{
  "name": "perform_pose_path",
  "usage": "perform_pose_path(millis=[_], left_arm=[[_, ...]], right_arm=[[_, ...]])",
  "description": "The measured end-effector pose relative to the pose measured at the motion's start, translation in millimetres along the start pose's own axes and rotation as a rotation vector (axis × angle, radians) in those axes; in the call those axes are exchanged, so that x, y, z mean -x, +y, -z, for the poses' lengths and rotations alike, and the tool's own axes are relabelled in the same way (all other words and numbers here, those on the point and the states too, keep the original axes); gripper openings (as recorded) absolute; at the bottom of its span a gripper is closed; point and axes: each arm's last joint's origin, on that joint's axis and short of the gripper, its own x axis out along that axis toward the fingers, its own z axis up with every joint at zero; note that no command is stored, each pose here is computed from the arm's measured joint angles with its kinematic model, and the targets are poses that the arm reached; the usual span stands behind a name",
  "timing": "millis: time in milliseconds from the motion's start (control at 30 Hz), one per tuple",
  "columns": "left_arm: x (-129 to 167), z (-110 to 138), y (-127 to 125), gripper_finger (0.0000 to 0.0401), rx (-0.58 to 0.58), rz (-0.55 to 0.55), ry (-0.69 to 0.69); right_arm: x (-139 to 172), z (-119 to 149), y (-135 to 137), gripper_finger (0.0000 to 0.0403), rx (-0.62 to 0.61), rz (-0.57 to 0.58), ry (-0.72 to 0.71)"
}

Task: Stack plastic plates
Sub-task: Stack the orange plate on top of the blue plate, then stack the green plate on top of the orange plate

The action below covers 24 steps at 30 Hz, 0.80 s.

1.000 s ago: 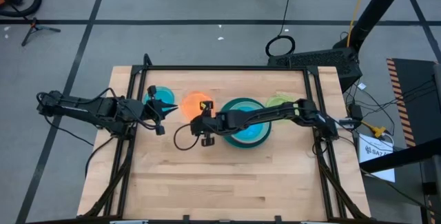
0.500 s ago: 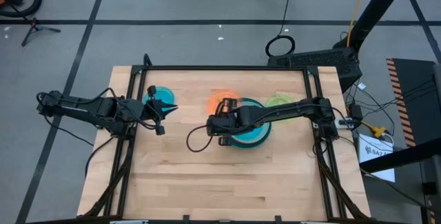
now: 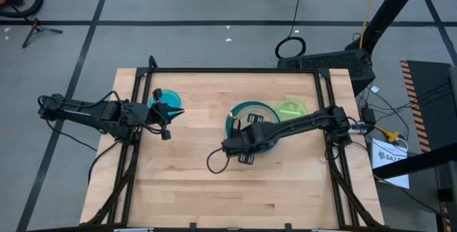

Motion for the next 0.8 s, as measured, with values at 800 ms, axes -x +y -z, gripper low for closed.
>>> perform_pose_path(millis=[800], left_arm=[[0.0,0.0,0.0,0.0035,0.009,0.000,0.000]], right_arm=[[3.9,3.8,9.7,0.0103,-0.081,0.003,-0.018]])
